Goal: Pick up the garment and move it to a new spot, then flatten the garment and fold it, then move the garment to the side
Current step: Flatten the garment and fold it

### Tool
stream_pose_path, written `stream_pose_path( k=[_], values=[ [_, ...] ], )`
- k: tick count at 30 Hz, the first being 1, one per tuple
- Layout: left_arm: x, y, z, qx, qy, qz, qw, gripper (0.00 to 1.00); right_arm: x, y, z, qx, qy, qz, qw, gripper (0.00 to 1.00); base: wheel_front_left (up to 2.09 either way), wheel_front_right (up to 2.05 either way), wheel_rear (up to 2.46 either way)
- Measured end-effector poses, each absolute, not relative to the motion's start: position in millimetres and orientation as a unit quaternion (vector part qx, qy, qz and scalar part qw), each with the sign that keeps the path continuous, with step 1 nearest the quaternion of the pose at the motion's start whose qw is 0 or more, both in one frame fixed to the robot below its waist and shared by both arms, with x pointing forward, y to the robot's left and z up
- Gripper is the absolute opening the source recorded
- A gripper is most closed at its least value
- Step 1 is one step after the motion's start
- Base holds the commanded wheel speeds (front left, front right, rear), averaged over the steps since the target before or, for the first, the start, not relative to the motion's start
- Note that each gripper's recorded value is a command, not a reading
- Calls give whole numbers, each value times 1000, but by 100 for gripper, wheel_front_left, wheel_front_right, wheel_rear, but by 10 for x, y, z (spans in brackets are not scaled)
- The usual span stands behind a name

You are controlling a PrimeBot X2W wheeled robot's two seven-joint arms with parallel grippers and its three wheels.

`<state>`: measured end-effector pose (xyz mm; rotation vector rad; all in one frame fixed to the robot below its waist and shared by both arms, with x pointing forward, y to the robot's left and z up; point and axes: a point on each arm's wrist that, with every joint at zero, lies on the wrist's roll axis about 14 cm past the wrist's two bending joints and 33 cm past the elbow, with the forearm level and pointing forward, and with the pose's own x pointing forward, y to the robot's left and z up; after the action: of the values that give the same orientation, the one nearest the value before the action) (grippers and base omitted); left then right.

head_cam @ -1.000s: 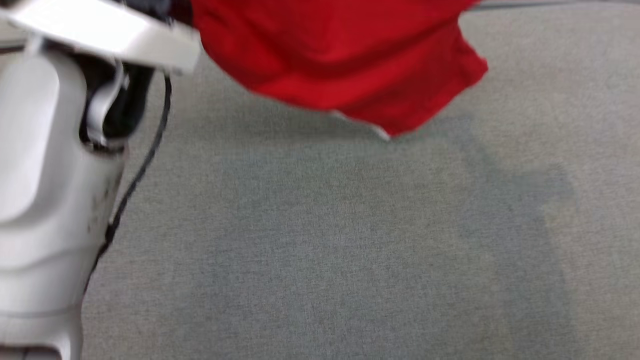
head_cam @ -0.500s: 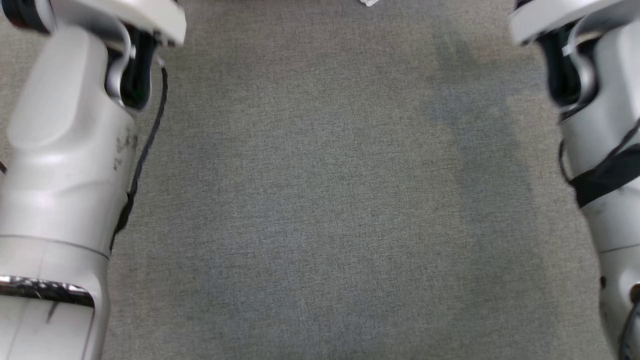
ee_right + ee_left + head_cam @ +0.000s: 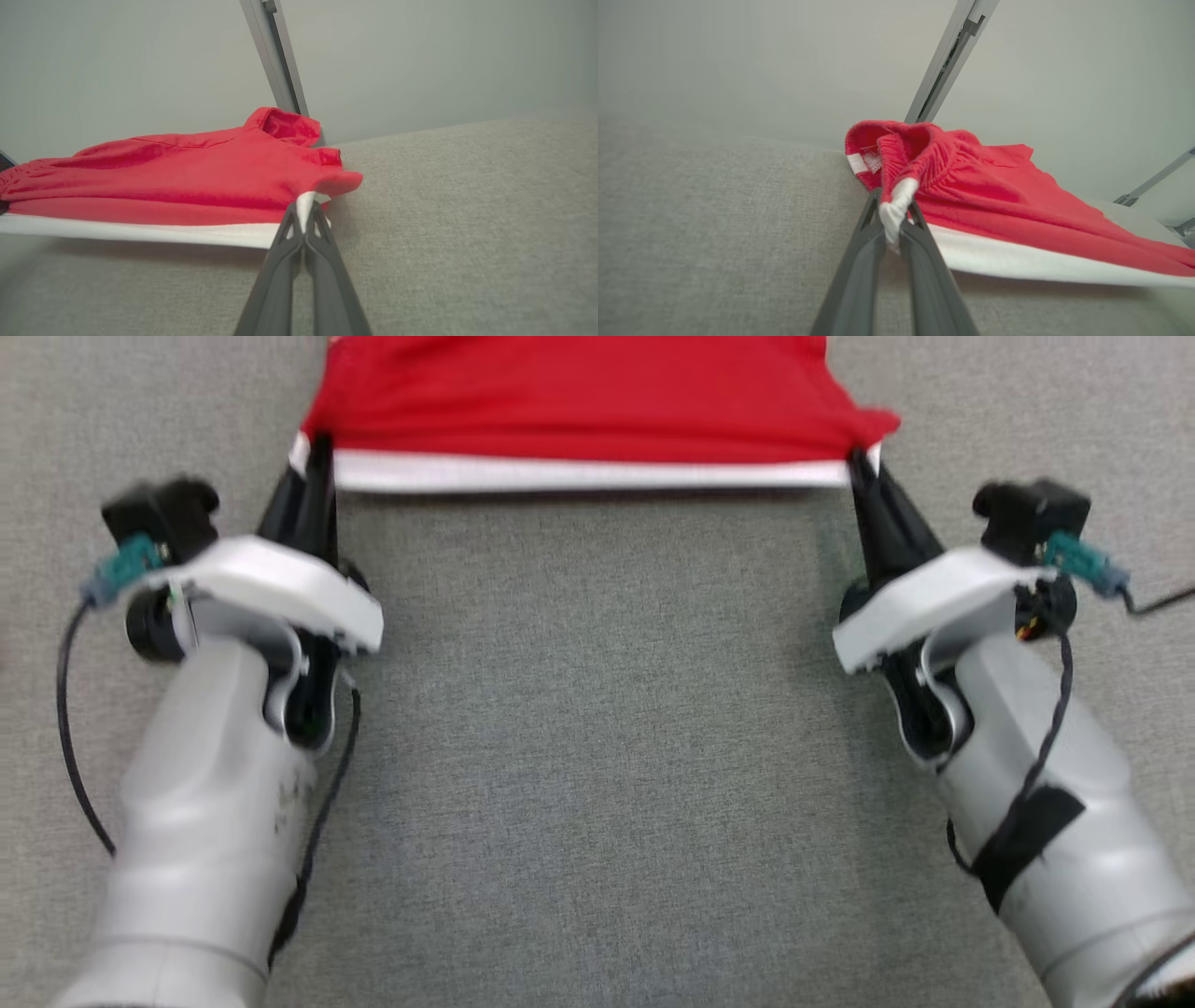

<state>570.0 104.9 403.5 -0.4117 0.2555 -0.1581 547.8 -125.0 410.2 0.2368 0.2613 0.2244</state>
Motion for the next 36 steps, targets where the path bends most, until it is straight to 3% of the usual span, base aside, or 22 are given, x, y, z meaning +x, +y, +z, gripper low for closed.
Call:
stream_pose_path(
  k=[10,21,36],
  values=[
    [4636,1035,3888,-193,151,-92,965,0,4400,-1316,4004,154,142,104,972,0,0,0,0],
    [3838,1042,4134,-207,128,-104,964,0,3556,-1450,4149,158,139,91,973,0,0,0,0],
    [3428,1071,4764,-198,113,-129,965,0,3104,-1663,4736,108,132,76,982,0,0,0,0]
  ],
)
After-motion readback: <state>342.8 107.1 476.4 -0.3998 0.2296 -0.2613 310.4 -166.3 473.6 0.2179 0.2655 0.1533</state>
